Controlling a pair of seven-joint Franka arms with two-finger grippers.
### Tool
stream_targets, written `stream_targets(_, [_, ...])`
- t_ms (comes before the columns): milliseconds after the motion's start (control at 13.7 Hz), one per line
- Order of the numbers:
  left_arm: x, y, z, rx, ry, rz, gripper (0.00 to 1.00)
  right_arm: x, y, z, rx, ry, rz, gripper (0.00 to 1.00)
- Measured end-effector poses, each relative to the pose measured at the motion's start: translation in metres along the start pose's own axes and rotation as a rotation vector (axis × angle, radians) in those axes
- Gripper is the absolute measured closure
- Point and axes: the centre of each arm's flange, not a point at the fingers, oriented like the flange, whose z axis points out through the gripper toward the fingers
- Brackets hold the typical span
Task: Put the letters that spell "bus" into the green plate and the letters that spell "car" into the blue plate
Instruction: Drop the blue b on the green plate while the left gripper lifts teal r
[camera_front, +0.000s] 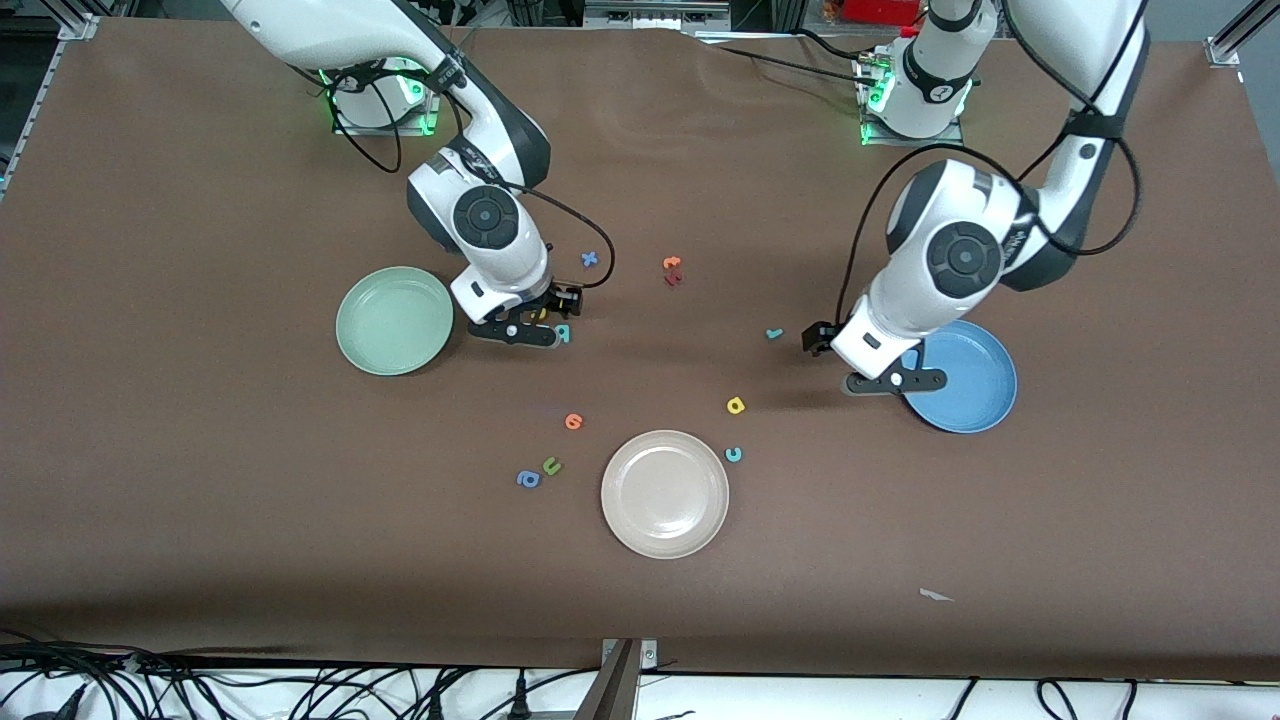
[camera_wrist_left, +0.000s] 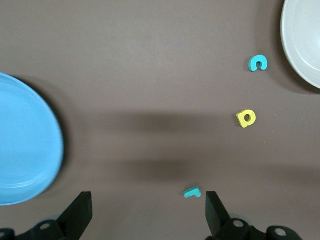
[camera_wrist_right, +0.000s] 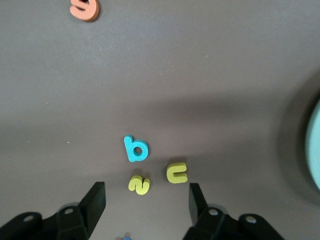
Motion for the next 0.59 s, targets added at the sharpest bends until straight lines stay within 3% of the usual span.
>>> stream_targets(146, [-0.013,0.004,0.022,0.001,-0.007,-0.034,0.0,-0.001,-0.003,0.018,-0.014,0.012,-0.037,0.32])
stream_targets(585, [-0.045,0.049,0.096,-0.012,-0.012,-0.083,0.0,0.004,-0.008,0.045,0.016,0.052,-0.069,0.35])
